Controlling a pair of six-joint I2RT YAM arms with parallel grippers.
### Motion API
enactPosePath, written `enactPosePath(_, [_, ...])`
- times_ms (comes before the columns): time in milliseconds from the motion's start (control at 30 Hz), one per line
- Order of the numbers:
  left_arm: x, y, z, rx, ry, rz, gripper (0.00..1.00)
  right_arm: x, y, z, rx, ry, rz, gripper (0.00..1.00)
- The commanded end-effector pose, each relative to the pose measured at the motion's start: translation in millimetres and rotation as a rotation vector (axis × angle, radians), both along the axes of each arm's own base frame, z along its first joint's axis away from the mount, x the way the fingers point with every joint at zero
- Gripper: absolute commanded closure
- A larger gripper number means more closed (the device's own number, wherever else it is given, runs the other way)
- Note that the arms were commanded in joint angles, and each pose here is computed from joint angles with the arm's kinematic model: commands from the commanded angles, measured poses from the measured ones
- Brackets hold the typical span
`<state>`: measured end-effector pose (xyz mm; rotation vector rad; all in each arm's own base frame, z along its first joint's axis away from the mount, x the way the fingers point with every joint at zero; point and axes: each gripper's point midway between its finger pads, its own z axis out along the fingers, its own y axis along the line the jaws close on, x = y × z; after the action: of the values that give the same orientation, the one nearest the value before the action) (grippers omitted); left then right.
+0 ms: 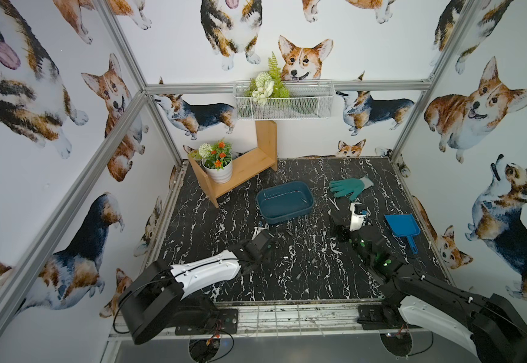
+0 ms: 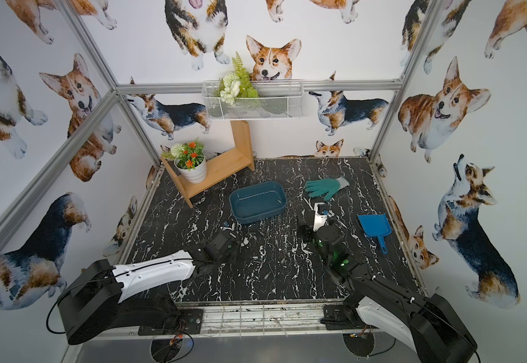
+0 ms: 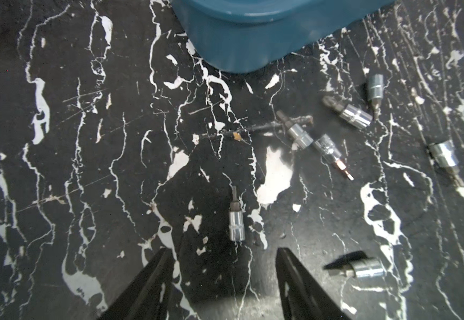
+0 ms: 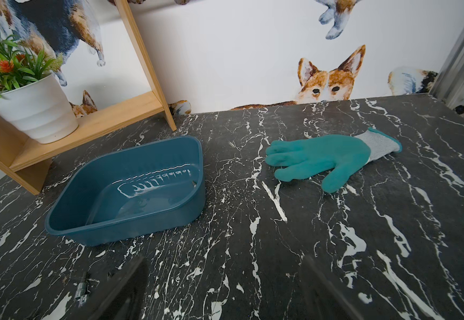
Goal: Put the bit on the desktop into the storage box
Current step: Pick up the screwdriver bit from the center of the board.
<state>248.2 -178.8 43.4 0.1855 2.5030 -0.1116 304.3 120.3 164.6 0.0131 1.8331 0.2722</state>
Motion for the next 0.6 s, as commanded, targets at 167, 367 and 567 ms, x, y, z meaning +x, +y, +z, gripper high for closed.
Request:
enactPosePath(167, [6.0,-6.5,-11.0,0.021,0.002,0.000,0.45,1.2,-3.9,9.4,0.023,-0.037,-0.025,0.09])
enactPosePath(367, [8.6,-4.7,-16.6,0.043,-0.003,0.007,0.52,0.2,-4.3,9.0,0.019,-0.036,-0.024,0.09])
enactPosePath(567, [8.9,-4.0,-23.0,0.062,0.006,0.006,0.60,0.3,-6.3,8.7,0.018,-0.037,-0.034,0.09])
